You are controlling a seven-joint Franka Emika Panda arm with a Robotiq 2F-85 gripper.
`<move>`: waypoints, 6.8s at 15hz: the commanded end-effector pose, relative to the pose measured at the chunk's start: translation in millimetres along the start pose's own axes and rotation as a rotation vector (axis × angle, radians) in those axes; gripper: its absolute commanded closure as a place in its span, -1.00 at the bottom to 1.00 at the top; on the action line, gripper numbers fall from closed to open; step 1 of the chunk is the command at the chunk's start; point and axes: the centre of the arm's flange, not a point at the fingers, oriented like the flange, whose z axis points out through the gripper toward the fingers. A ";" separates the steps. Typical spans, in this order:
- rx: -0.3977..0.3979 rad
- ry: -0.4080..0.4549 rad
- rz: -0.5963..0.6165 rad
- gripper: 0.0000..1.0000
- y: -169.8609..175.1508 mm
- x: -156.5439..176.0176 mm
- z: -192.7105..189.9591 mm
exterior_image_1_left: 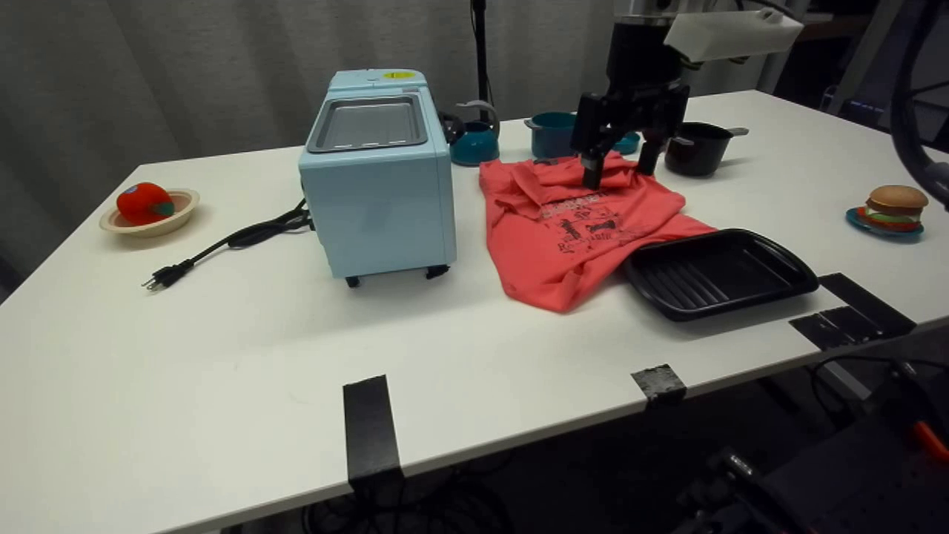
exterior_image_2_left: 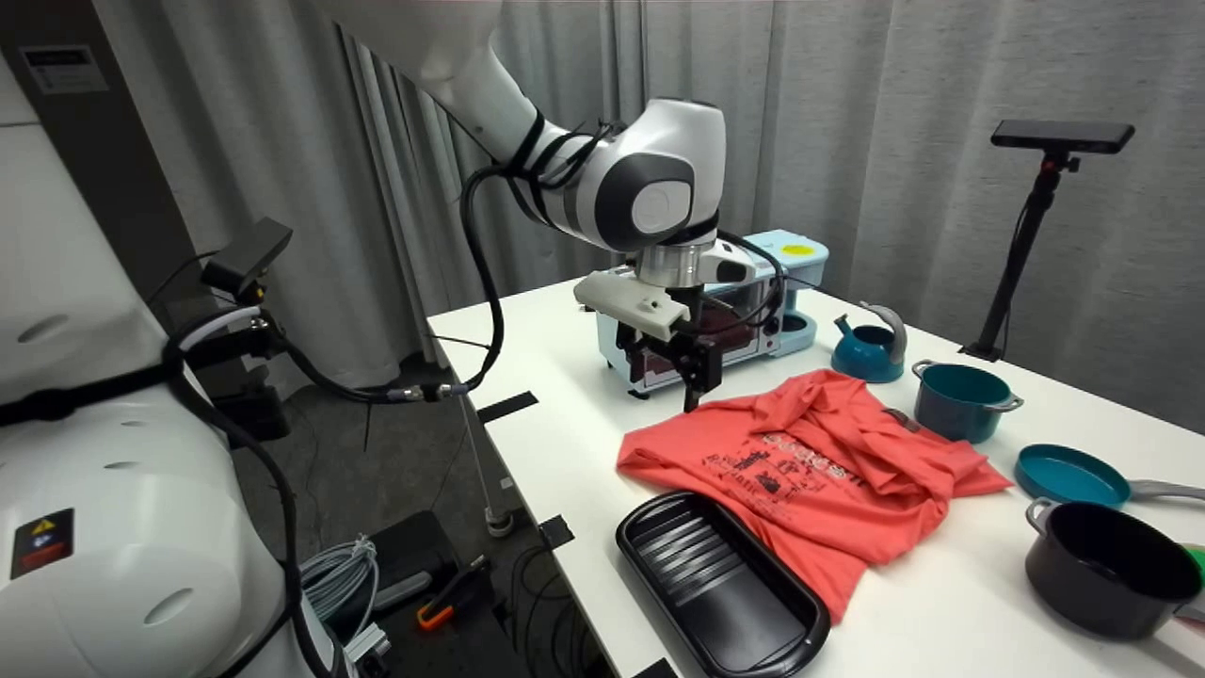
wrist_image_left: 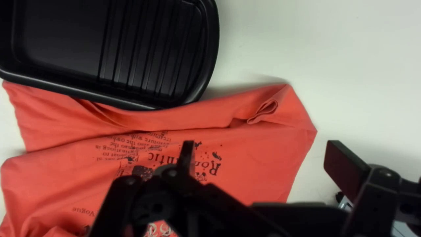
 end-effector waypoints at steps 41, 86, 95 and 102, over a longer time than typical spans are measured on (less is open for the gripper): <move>-0.026 -0.238 -0.064 -1.00 -5.0 81.2 149.9; -0.275 0.589 0.072 0.16 11.9 224.7 -7.4; -0.270 0.563 0.148 -1.00 34.1 208.1 10.1; -0.127 0.339 0.094 -1.00 19.4 181.0 76.4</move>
